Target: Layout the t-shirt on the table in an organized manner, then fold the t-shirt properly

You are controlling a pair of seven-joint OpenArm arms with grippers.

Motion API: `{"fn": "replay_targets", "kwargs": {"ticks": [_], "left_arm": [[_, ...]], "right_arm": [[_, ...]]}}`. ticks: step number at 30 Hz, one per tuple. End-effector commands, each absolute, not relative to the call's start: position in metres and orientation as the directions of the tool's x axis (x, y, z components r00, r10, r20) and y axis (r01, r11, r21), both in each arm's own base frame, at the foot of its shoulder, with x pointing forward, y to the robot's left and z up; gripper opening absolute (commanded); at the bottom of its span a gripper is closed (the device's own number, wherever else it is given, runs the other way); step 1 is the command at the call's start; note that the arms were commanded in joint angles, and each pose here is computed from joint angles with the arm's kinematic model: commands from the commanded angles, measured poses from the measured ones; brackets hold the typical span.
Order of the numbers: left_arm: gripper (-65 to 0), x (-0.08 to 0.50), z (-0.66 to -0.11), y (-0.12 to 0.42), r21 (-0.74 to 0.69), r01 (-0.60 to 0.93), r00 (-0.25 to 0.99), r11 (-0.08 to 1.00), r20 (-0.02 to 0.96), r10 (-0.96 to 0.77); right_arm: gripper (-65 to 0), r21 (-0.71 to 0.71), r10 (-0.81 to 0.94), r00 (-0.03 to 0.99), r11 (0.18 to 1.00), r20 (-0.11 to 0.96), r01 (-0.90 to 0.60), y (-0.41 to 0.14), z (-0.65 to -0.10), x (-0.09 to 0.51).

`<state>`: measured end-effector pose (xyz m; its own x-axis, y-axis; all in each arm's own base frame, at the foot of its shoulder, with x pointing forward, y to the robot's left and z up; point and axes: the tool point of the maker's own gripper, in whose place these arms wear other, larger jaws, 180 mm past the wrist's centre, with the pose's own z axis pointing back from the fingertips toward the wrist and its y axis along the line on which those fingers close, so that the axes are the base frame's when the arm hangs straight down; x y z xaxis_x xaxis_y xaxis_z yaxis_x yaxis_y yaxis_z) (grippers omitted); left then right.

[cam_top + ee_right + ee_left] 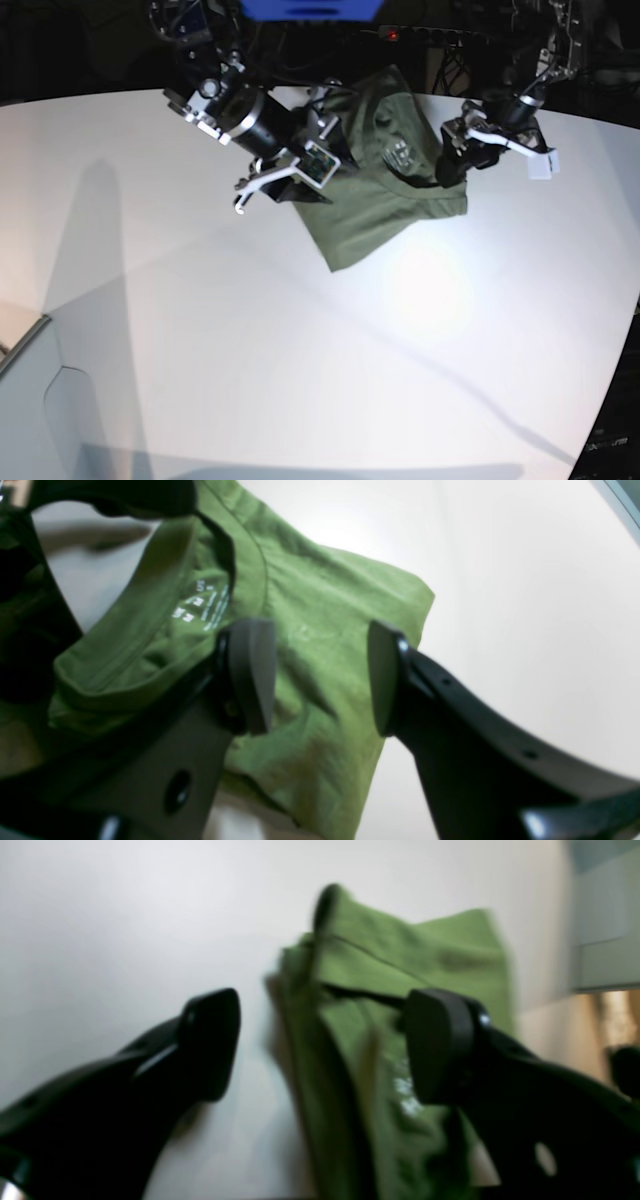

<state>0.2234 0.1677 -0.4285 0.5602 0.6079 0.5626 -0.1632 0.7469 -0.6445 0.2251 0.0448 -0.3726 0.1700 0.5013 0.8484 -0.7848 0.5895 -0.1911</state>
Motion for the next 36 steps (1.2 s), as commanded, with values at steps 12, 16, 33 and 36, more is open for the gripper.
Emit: {"fn": "replay_targets", "kwargs": {"ticks": [12, 16, 33, 36], "left_arm": [[-12.5, 0.210, -0.445, 0.149, -0.697, -0.227, 0.551, 0.680, 0.484, 0.680], [-12.5, 0.209, -0.446, 0.147, -0.700, -0.230, 0.551, 0.676, 0.479, 0.683], [-59.2, 0.224, -0.460, 0.129, -0.676, -0.182, 0.614, 0.715, 0.489, 0.619], [-64.0, 0.238, -0.460, 0.139, -0.652, -0.157, 0.624, 0.742, 0.517, 0.586]], "right_arm": [[-35.4, -0.189, 0.468, 0.149, 0.599, 0.871, -0.778, 0.048, -0.362, 0.228], [-35.4, -0.188, 0.468, 0.150, 0.599, 0.871, -0.778, 0.048, -0.362, 0.227], [-35.4, -0.198, 0.472, 0.150, 0.609, 0.869, -0.768, 0.043, -0.361, 0.232], [-35.4, -0.202, 0.473, 0.163, 0.628, 0.866, -0.751, 0.034, -0.362, 0.237]]}}
